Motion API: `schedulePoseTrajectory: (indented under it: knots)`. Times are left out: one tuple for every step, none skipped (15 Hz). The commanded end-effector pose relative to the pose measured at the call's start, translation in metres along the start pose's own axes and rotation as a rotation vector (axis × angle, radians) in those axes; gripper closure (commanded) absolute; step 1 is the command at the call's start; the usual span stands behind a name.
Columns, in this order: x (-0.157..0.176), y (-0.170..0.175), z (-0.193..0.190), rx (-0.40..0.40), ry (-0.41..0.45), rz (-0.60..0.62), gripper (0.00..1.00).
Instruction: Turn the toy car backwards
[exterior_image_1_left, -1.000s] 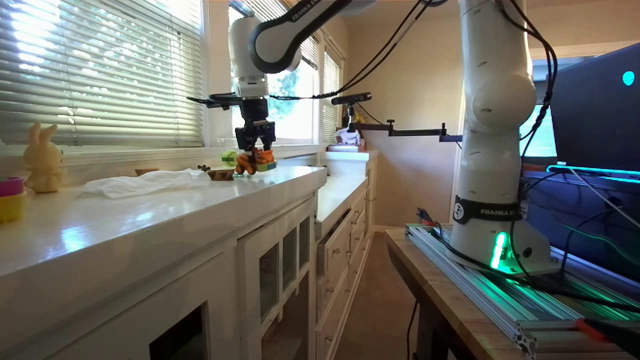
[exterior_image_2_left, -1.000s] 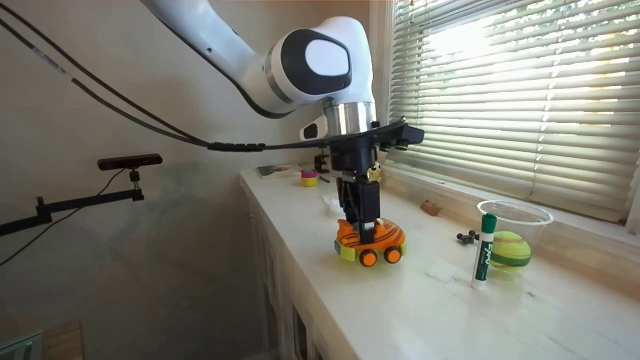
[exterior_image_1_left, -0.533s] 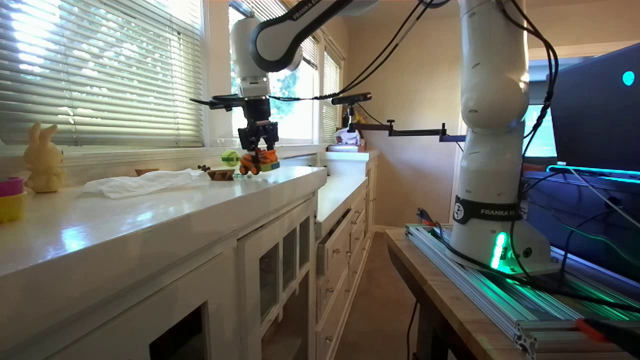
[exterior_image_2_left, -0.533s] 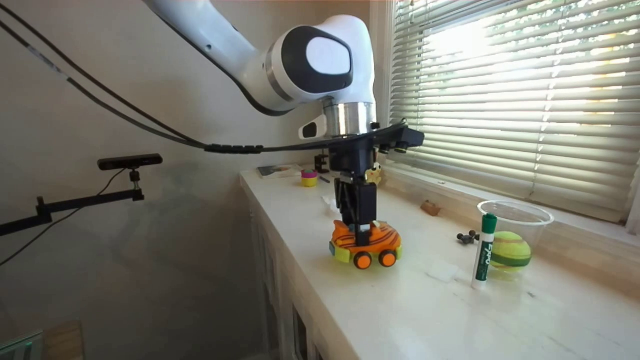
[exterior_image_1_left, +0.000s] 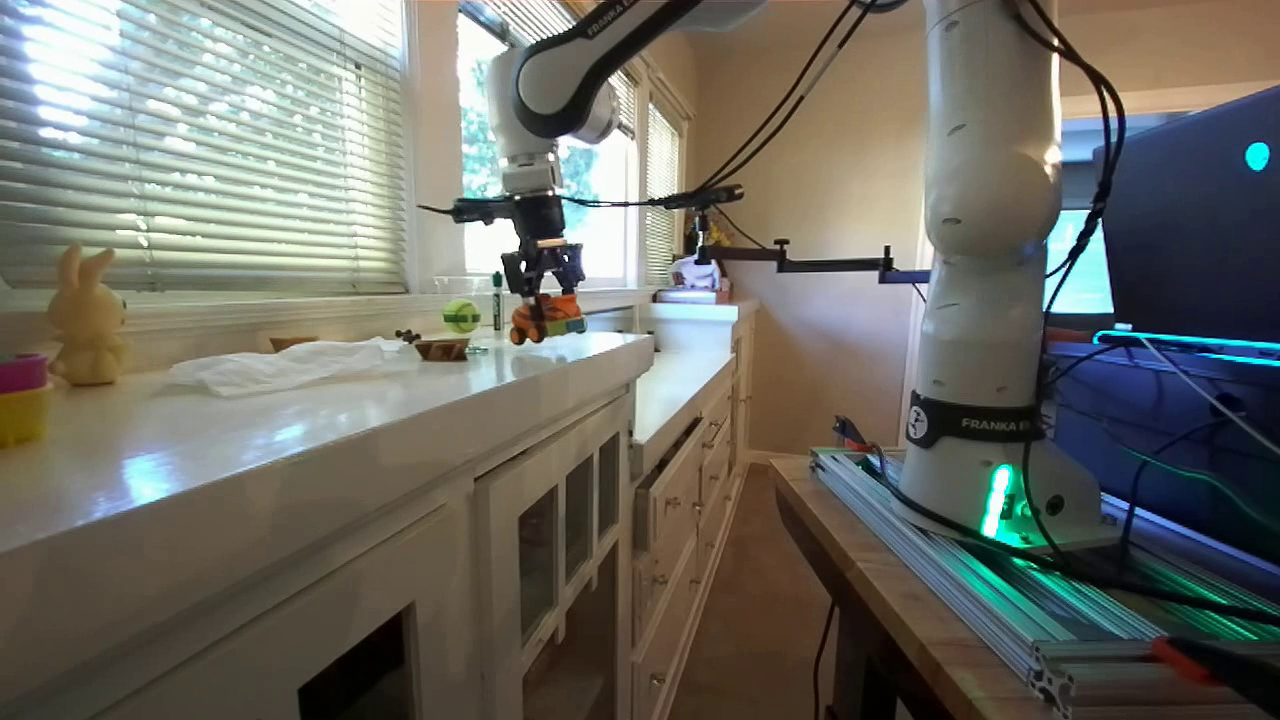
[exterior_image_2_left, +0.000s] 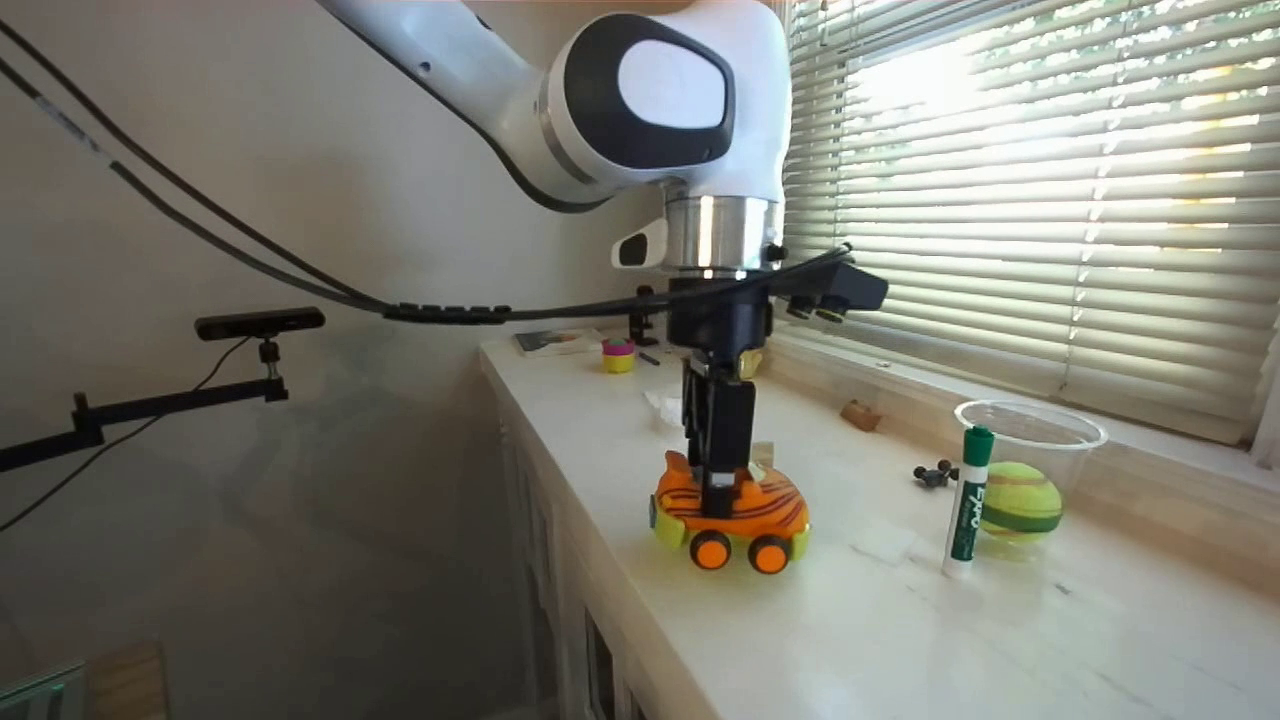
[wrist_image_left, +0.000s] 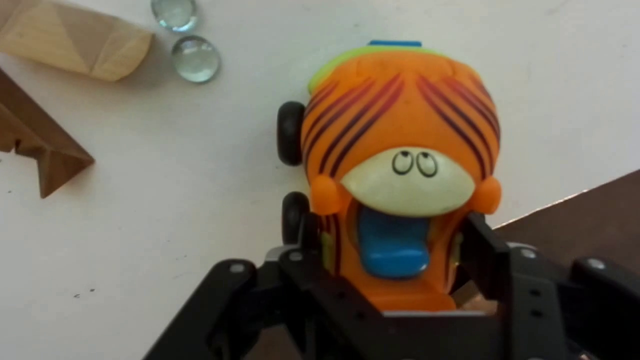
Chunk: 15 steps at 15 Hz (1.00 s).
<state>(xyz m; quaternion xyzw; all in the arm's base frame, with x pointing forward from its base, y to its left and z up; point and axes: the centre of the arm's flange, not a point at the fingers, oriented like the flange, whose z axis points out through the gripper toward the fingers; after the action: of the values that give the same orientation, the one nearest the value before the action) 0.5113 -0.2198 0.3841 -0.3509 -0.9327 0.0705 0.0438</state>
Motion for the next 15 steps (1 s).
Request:
schedulePoseTrajectory:
  knots:
    - [0.000, -0.024, -0.017, -0.027, 0.001, 0.100, 0.55]
    - [-0.002, -0.028, -0.017, -0.026, -0.001, 0.118, 0.55]
    - [-0.003, -0.031, -0.017, -0.020, -0.001, 0.125, 0.55]
    - [-0.005, -0.033, -0.016, -0.012, -0.005, 0.140, 0.55]
    - [-0.008, -0.033, -0.013, -0.014, -0.007, 0.147, 0.55]
    - [-0.009, -0.034, -0.012, -0.010, -0.004, 0.153, 0.55]
    - [-0.010, -0.034, -0.011, -0.004, -0.002, 0.161, 0.55]
    - [-0.010, -0.034, -0.010, 0.002, -0.003, 0.169, 0.55]
    - [-0.012, -0.034, -0.009, 0.004, -0.002, 0.175, 0.55]
    - [-0.013, -0.034, -0.007, 0.009, -0.003, 0.182, 0.55]
    - [-0.014, -0.034, -0.005, 0.011, 0.003, 0.187, 0.55]
    - [-0.016, -0.034, -0.003, 0.013, 0.007, 0.193, 0.55]
    - [-0.016, -0.034, -0.001, 0.017, 0.009, 0.196, 0.55]
    - [-0.017, -0.035, 0.001, 0.019, 0.014, 0.201, 0.55]
    - [-0.018, -0.035, 0.002, 0.020, 0.016, 0.203, 0.55]
